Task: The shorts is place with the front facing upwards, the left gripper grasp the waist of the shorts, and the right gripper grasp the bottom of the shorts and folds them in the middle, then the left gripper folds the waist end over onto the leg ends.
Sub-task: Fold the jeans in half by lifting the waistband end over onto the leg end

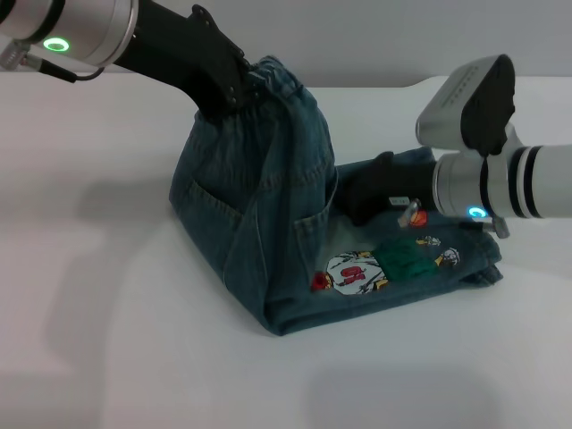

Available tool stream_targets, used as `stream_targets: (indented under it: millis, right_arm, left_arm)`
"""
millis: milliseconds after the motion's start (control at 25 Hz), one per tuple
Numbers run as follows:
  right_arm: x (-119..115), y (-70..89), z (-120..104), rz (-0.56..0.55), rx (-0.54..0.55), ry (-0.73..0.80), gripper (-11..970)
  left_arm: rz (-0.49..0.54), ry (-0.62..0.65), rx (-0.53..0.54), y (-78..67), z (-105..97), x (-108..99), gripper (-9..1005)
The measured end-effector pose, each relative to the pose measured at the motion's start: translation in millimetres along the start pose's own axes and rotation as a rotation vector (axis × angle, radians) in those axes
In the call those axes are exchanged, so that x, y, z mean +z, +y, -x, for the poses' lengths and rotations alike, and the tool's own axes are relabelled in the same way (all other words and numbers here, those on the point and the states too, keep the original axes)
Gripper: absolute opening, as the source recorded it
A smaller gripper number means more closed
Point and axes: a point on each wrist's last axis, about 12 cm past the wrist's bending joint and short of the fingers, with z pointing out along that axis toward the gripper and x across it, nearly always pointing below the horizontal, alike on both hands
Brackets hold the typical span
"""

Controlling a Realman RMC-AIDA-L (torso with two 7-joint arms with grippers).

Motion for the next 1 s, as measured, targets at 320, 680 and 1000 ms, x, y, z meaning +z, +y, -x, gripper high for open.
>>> stream_targets:
  millis: [320,680,1000]
  right_arm:
    - [-5,13.5,-9,0.105,-0.046,0.053,41]
    - [-33,15.3,-11,0.032,-0.049,-0.022,41]
    - [-66,-1.4,-18,-0.09,0.001,-0.091,41]
  left_arm:
    - [0.007,-0.001,-0.001,1.3,0,0,69]
    - [0.003,0.006,-0.014,2.0,-3,3,69]
    - [0.0,0.003,-0.016,1.7,-3,3,69]
